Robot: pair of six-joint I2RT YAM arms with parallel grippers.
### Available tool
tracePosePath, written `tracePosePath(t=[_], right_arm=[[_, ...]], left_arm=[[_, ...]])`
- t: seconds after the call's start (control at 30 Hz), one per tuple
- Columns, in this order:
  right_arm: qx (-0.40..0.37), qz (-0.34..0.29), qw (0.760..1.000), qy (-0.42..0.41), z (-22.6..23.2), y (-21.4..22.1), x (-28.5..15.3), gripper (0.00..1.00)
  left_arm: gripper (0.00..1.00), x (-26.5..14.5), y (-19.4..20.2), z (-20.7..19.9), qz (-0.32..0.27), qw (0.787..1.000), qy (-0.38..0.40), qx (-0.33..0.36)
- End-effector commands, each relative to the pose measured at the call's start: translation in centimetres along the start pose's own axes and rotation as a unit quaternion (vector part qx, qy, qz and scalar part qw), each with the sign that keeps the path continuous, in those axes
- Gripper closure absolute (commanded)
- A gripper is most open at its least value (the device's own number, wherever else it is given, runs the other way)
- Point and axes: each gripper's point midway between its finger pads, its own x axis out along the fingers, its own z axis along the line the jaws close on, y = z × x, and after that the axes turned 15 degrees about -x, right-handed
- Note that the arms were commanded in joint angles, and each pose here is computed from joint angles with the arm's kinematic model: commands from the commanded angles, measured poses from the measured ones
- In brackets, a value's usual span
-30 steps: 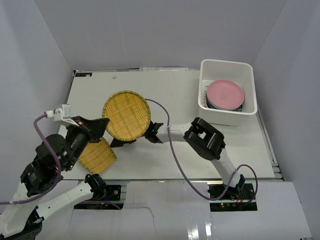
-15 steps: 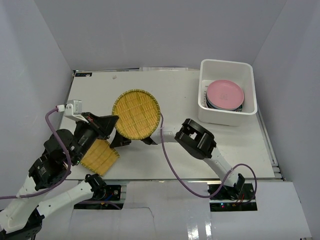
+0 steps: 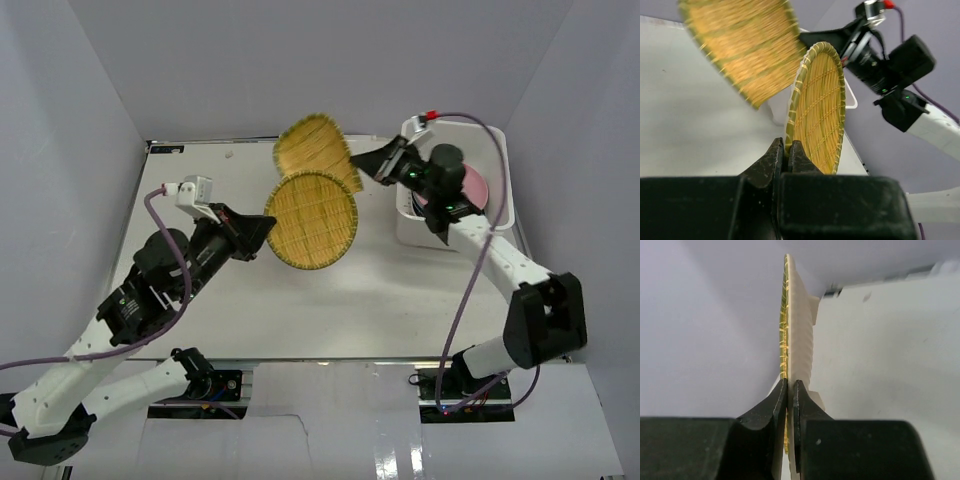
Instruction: Place the plates into the plastic bin on the countertop
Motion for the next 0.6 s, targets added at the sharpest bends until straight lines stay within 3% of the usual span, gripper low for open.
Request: tracePosePath(t=[0.0,0.13,0.3,0.57], right_arm=[[0.003,-0.061,0.998,0.026,-3.4,-5.4,-5.5,0.92],[0.01,-0.114,0.984,0.133,-10.1,-9.4,-13.2,0.92],[0.017,-0.117,0.957,0.265,-17.8,-9.0,-19.4,0.92],[0.026,-0.077,0.921,0.38,-25.5,-6.6,-21.4,0.91]], left_arm=[[1.0,2.1,0.3,-3.4,0.009,0.998,0.063,-0.017],[1.0,5.1,2.4,-4.0,0.038,0.996,0.076,-0.018],[1.0,9.0,3.9,-6.3,0.059,0.992,0.106,-0.026],[1.0,18.4,6.6,-8.0,0.072,0.991,0.109,-0.025]])
